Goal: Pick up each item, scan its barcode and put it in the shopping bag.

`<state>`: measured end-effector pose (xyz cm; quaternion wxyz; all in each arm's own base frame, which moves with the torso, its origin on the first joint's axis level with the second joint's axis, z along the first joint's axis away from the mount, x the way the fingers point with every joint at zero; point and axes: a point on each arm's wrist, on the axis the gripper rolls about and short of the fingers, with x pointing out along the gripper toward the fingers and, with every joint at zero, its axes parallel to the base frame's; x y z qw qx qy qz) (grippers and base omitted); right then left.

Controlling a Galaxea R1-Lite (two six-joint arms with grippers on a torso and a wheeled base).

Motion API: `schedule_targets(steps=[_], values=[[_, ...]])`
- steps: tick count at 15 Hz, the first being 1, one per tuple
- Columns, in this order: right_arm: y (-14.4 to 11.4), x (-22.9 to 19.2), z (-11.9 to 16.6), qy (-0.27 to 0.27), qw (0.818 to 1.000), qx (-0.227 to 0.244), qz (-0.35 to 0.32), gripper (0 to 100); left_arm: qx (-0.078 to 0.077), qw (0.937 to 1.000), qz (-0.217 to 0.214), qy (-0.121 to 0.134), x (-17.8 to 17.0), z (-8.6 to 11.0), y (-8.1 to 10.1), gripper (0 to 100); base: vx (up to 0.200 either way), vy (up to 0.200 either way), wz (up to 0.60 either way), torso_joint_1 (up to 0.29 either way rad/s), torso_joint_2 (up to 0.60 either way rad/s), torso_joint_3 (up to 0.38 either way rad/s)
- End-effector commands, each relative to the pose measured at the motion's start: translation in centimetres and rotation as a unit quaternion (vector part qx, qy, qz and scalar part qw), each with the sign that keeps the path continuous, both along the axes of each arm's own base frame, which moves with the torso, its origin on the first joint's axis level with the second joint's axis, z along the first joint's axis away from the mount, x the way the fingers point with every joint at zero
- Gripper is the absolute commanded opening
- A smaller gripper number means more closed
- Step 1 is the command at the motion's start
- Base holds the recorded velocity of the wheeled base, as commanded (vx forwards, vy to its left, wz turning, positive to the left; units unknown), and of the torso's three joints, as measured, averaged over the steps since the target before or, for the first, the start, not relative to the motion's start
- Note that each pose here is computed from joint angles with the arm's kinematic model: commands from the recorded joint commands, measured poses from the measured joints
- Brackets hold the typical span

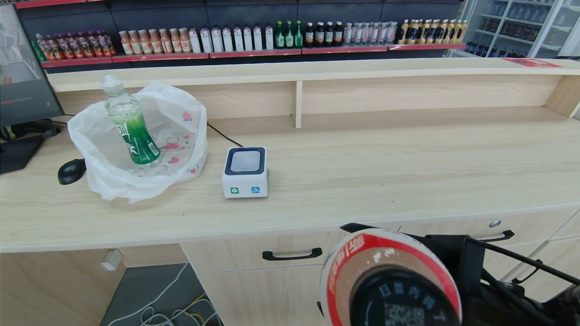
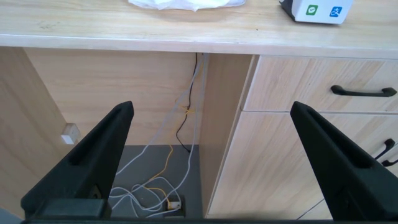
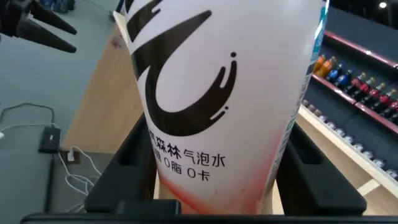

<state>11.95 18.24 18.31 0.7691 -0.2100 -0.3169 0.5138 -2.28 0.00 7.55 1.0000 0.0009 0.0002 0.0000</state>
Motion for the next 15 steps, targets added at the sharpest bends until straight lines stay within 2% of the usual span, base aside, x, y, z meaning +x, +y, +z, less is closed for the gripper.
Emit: schedule_targets(steps=[1, 5, 6, 8, 10, 12, 15], values=[[0.1, 0.1, 0.1, 0.044, 0.999, 0.016, -0.001, 0, 0.0, 1.0, 0.0, 0.0, 0.0, 0.0, 0.0, 100, 0.0, 0.0, 0.0, 0.0, 0.0, 0.0], [0.6, 0.9, -0.2, 0.168, 0.982, 0.069, -0.046, 0, 0.0, 1.0, 0.0, 0.0, 0.0, 0.0, 0.0, 100, 0.0, 0.0, 0.0, 0.0, 0.0, 0.0], [0.4, 1.2, 0.0, 0.233, 0.962, 0.117, -0.077, 0, 0.0, 1.0, 0.0, 0.0, 0.0, 0.0, 0.0, 100, 0.0, 0.0, 0.0, 0.0, 0.0, 0.0], [0.0, 2.1, 0.5, 0.281, 0.935, 0.181, -0.123, 0, 0.0, 1.0, 0.0, 0.0, 0.0, 0.0, 0.0, 100, 0.0, 0.0, 0.0, 0.0, 0.0, 0.0], [-1.3, 3.1, 0.5, 0.292, 0.917, 0.21, -0.17, 0, 0.0, 1.0, 0.0, 0.0, 0.0, 0.0, 0.0, 100, 0.0, 0.0, 0.0, 0.0, 0.0, 0.0], [-3.1, 5.0, 0.8, 0.278, 0.904, 0.236, -0.225, 0, 0.0, 1.0, 0.0, 0.0, 0.0, 0.0, 0.0, 100, 0.0, 0.0, 0.0, 0.0, 0.0, 0.0], [-4.5, 7.2, 1.3, 0.264, 0.889, 0.264, -0.266, 0, 0.001, 1.0, -0.001, 0.0, 0.0, 0.0, 0.0, 100, 0.0, 0.0, 0.0, 0.0, 0.0, 0.0]])
